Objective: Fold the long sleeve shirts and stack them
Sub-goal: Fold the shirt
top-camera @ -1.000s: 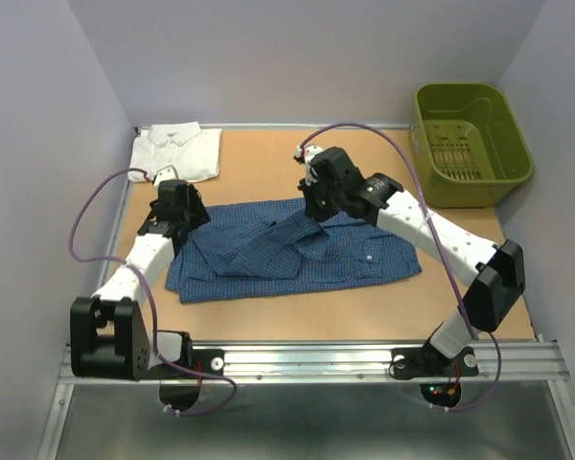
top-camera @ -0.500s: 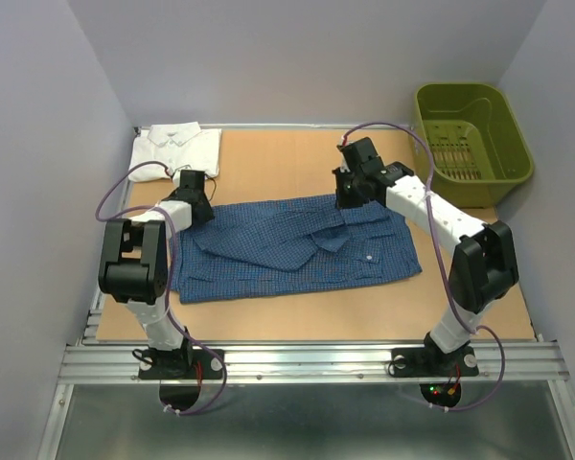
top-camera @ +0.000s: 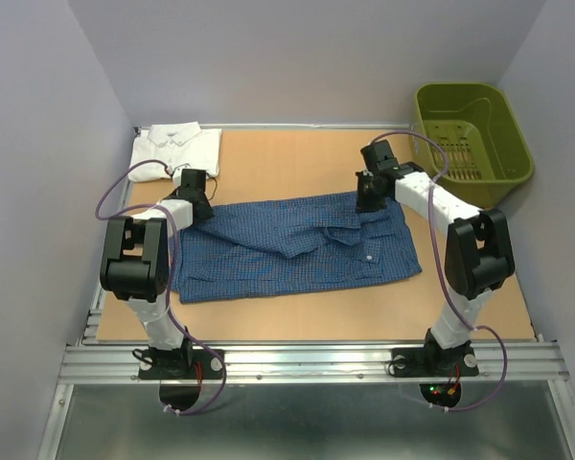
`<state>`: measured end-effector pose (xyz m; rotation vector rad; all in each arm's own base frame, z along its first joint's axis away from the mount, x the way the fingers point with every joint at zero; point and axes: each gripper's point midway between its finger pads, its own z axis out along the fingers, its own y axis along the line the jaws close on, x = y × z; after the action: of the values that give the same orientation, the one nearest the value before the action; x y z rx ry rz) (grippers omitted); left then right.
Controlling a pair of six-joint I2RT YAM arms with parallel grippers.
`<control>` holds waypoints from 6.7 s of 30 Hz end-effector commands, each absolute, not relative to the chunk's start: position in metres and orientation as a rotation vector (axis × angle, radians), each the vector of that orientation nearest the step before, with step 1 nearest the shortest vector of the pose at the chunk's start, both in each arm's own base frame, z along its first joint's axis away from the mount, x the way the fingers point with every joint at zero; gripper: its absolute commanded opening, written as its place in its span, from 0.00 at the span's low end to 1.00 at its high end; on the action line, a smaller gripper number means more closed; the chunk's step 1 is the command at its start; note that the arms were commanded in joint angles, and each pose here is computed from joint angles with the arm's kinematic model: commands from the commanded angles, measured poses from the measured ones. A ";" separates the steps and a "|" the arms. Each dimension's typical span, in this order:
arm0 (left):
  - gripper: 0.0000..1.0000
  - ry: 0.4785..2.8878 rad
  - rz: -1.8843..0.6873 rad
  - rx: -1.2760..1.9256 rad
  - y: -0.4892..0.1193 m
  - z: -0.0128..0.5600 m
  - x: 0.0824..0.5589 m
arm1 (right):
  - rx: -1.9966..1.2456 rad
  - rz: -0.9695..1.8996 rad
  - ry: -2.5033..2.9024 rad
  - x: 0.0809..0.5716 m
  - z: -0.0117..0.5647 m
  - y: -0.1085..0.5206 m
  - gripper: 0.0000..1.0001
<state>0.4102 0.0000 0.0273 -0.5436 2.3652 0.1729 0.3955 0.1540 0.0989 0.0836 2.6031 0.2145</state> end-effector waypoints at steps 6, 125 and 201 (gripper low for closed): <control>0.60 2.200 0.162 -0.574 0.006 0.077 0.425 | 0.125 0.212 2.550 0.431 0.101 0.162 0.37; 0.29 2.357 -0.200 -0.803 -0.057 0.027 0.379 | -0.540 1.517 2.448 0.283 0.054 0.432 0.57; 0.93 2.199 -0.057 -0.240 -0.243 0.146 0.494 | -0.577 0.511 2.612 0.204 0.121 0.256 0.61</control>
<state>0.4985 -0.2995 0.0801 -0.0012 2.3036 -0.1763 0.1711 0.2523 0.0728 -0.6137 2.8010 0.5678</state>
